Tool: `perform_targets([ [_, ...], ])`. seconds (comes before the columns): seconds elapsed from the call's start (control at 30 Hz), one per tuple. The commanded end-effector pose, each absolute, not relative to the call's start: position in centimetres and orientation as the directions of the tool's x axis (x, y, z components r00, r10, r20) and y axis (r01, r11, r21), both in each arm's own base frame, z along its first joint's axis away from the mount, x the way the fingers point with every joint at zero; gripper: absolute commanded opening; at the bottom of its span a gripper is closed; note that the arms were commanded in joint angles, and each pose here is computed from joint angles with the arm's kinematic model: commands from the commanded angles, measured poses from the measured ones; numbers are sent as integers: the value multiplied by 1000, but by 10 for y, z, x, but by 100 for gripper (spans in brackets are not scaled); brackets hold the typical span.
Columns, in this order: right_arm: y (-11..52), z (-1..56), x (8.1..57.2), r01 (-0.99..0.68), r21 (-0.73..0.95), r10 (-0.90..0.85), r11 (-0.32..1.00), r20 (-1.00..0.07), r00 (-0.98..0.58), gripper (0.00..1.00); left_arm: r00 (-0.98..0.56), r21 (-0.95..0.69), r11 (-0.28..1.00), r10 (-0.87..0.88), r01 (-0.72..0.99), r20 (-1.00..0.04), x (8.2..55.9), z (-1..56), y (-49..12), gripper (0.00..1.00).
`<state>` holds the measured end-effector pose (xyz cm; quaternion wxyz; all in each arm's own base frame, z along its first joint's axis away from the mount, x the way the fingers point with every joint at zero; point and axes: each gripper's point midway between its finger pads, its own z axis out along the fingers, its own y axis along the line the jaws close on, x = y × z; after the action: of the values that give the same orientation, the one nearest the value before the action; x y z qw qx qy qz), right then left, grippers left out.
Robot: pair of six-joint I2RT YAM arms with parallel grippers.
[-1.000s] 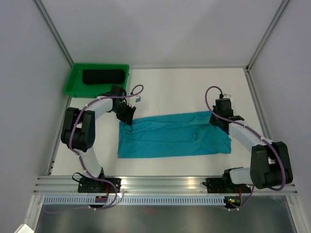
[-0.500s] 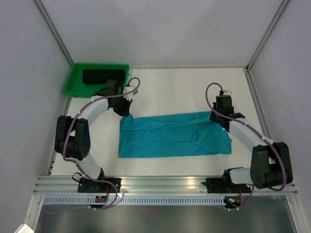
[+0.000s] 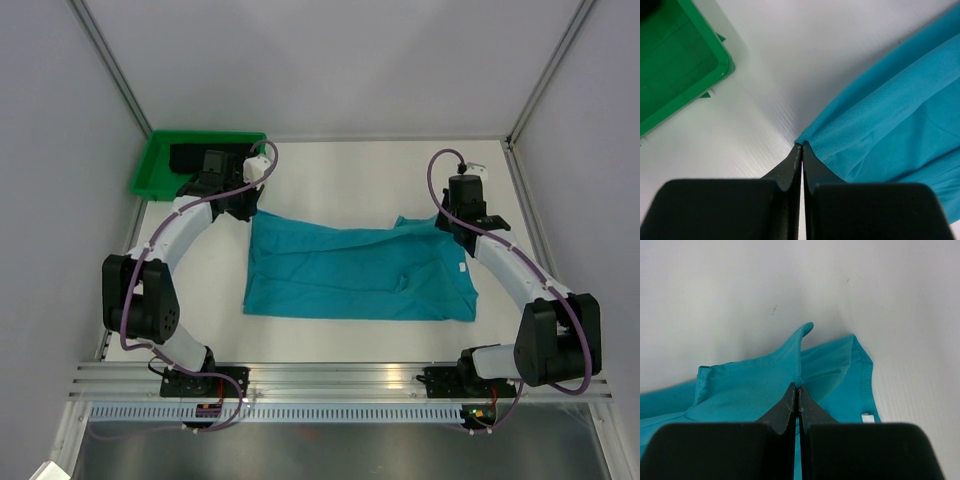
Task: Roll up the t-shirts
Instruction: Fold the tshirt
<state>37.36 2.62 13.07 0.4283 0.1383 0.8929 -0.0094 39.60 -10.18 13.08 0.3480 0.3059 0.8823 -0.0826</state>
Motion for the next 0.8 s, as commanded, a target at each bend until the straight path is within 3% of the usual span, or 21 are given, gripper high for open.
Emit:
perform_targets([
  [0.0,17,162,382,275,87,228,958,-811,-539,0,-475,147,808,470,570,-744,421,176,-100,2],
  [0.37,25,105,351,291,137,294,947,-736,-609,0,-626,-21,781,484,625,-611,367,96,-104,2],
  [0.77,30,90,356,281,141,294,949,-714,-635,0,-681,-93,789,458,608,-572,390,68,-116,9],
])
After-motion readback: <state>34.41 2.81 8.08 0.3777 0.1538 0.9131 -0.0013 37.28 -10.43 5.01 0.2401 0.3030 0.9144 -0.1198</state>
